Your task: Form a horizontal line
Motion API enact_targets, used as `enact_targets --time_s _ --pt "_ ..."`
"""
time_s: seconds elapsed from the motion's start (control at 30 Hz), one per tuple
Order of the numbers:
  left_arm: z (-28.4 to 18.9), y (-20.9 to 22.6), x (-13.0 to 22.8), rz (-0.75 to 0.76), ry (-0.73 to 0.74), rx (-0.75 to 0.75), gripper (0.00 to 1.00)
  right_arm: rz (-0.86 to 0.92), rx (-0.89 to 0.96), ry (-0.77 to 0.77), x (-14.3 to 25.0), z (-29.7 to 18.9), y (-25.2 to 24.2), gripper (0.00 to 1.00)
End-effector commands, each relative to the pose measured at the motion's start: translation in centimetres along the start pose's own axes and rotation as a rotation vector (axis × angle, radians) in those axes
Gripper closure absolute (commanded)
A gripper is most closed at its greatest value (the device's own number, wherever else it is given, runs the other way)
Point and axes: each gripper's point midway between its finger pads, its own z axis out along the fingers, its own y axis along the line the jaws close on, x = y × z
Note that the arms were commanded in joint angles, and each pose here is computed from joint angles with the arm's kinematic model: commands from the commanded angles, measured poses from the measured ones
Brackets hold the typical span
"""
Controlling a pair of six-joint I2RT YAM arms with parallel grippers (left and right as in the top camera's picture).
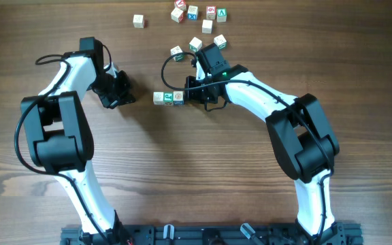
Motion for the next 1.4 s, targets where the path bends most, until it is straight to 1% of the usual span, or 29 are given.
enact_targets --time_s 0.0,0.1,0.2,0.33,0.6,0.67,0.77,0.93,1.07,1.27,1.37 --pt "0.9 2.3 -0.2 -0.024 -0.007 -0.093 0.96 -0.015 -0.011 -0.048 -1.1 -1.5 1.4 0.95" --pt "0.9 2.3 -0.2 -0.023 -0.008 -0.093 0.96 -0.012 0.079 -0.106 -2.1 -1.6 -0.1 0.95" --pt "0.9 2.3 -0.2 -0.023 -0.008 -0.094 0.96 -0.014 0.117 -0.150 -3.0 -2.2 -0.7 0.95" --pt "0.9 2.3 -0.3 -0.022 -0.009 -0.093 0.96 -0.031 0.093 -0.217 -4.8 -3.1 0.1 0.95" --pt "0.9 2.2 -0.5 -0.019 -0.018 -0.089 0.96 -0.106 0.070 -0.285 -7.1 -4.4 2.1 0.96" --pt "0.9 2.2 -0.5 -0.019 -0.018 -0.089 0.96 -0.111 0.093 -0.338 -8.4 -5.0 2.3 0.95" --pt "0.9 2.2 -0.5 -0.020 -0.018 -0.089 0.96 -0.122 0.076 -0.379 -9.7 -5.6 3.2 0.95" --pt "0.9 2.2 -0.5 -0.019 -0.018 -0.089 0.96 -0.127 0.059 -0.404 -10.4 -5.6 3.8 0.95" --pt "0.9 2.2 -0.5 -0.019 -0.021 -0.088 0.96 -0.121 0.075 -0.410 -10.4 -4.9 3.4 0.95" --pt "0.9 2.2 -0.6 -0.018 -0.022 -0.088 0.96 -0.113 0.050 -0.439 -11.5 -4.0 3.8 0.95" --pt "0.9 2.2 -0.6 -0.018 -0.022 -0.088 0.96 -0.118 0.046 -0.422 -11.5 -3.1 4.2 0.95"
